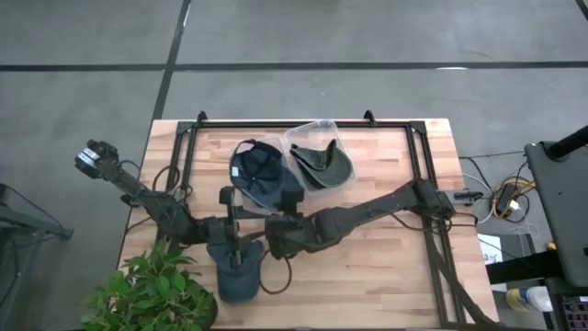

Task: Pick & Place hat
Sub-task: Put the right dark blue cap into the left transparent bin

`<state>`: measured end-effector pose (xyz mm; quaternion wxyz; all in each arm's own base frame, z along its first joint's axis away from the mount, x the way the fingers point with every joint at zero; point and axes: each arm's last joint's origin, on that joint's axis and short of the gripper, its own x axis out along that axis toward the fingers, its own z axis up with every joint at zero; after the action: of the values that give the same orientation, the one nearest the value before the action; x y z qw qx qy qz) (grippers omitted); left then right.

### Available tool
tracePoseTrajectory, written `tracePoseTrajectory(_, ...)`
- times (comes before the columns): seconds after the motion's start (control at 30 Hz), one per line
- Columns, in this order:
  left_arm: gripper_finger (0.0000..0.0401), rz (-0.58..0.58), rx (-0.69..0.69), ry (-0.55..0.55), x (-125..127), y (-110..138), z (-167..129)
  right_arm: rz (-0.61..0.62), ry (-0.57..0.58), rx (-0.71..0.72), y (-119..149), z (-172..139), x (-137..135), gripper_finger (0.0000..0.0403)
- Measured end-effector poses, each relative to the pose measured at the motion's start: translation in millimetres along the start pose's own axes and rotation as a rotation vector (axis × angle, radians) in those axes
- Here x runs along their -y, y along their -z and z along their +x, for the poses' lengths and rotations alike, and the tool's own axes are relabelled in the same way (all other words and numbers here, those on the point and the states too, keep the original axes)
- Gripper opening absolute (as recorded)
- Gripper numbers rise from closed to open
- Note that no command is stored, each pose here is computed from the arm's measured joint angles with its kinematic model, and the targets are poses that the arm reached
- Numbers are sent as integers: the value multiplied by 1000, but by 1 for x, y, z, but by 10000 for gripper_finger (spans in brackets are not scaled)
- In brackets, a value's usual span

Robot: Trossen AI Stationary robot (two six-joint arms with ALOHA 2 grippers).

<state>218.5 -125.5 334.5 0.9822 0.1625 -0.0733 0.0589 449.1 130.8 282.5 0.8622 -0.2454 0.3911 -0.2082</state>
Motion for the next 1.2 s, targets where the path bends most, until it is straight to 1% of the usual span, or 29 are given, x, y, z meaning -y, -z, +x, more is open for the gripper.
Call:
tracePoseTrajectory(0.2,153,0,-3,-6,0,0,0,7,20,-45,9,15,3,153)
tracePoseTrajectory(0.3,153,0,-1,0,0,0,0,13,26,-52,11,21,6,137)
tracePoseTrajectory(0.4,153,3,0,9,1,0,0,16,32,-62,13,26,8,97)
tracePoseTrajectory(0.5,153,1,0,5,0,0,0,7,53,-62,13,27,10,34)
tracePoseTrajectory(0.53,153,2,-1,6,0,0,0,-2,81,-60,13,27,10,22)
tracePoseTrajectory(0.6,153,2,0,5,0,0,0,-14,163,-59,13,26,12,16)
tracePoseTrajectory(0.8,153,3,1,4,0,0,0,-83,393,-67,11,23,19,12)
tracePoseTrajectory(0.9,153,16,2,4,0,0,0,-96,465,-71,11,22,20,11)
tracePoseTrajectory(0.97,153,16,3,3,0,0,0,-97,461,-72,11,23,20,11)
tracePoseTrajectory(1.03,153,16,2,3,0,0,0,-92,433,-72,12,24,19,11)
tracePoseTrajectory(1.2,153,15,1,0,0,0,0,-31,218,-47,13,39,9,11)
